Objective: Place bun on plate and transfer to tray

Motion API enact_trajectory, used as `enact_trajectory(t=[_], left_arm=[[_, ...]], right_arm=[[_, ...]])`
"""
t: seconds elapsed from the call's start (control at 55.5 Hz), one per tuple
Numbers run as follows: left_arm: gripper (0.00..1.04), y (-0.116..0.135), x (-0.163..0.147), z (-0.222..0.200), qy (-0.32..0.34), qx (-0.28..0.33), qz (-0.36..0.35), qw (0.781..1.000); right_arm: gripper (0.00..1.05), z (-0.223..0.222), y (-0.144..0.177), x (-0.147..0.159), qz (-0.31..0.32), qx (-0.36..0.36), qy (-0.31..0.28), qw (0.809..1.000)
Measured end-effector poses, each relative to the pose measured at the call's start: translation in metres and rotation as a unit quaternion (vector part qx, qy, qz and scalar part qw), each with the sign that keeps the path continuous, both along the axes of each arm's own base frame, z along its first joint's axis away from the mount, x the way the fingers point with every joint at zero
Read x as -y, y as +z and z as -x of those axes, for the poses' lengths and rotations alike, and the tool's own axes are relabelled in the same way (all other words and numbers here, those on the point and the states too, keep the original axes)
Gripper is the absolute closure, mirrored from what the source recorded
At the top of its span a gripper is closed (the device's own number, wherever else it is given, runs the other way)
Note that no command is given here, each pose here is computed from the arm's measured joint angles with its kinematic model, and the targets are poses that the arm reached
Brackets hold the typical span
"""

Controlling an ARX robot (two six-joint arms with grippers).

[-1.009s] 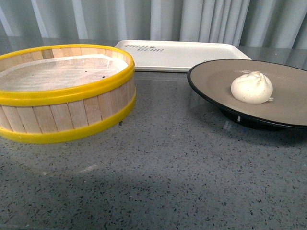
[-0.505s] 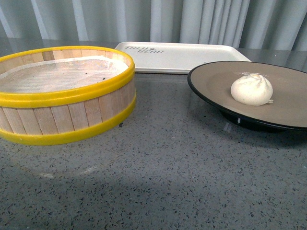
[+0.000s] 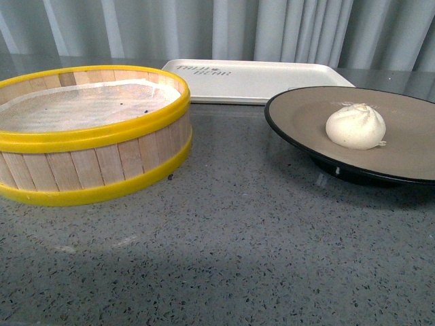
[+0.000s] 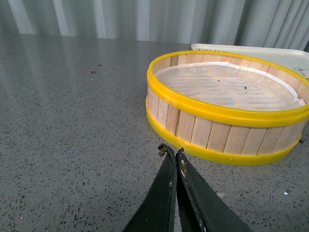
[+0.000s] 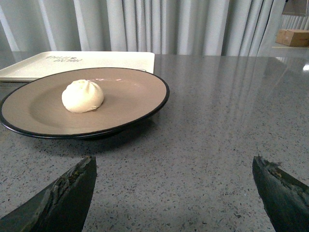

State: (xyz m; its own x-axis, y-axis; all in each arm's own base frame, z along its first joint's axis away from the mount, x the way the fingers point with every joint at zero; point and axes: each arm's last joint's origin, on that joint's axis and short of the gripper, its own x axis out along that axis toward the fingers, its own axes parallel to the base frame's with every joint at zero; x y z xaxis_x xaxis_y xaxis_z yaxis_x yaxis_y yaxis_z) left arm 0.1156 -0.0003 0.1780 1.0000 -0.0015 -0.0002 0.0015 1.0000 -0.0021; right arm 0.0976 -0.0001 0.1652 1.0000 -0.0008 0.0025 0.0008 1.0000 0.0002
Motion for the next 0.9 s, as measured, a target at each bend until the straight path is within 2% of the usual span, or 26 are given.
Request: enact_trajectory(t=[0.252, 0.45, 0.523, 0.901], left_arm=[[1.01, -0.002, 0.0, 0.006, 0.0, 0.016, 0.0, 1.0], [1.01, -0.008, 0.0, 0.016, 0.0, -0.003, 0.0, 1.0], [1.01, -0.005, 0.0, 0.019, -0.001, 0.014, 0.0, 1.0], [1.01, -0.006, 0.0, 0.019, 0.0, 0.011, 0.0, 1.0]], right_arm=[[0.08, 0.0, 0.0, 0.0, 0.0, 0.0, 0.0, 1.0], [0.08, 0.0, 0.0, 0.0, 0.0, 0.0, 0.0, 1.0], [0.08, 0.0, 0.0, 0.0, 0.0, 0.0, 0.0, 1.0], [0.08, 0.0, 0.0, 0.0, 0.0, 0.0, 0.0, 1.0]])
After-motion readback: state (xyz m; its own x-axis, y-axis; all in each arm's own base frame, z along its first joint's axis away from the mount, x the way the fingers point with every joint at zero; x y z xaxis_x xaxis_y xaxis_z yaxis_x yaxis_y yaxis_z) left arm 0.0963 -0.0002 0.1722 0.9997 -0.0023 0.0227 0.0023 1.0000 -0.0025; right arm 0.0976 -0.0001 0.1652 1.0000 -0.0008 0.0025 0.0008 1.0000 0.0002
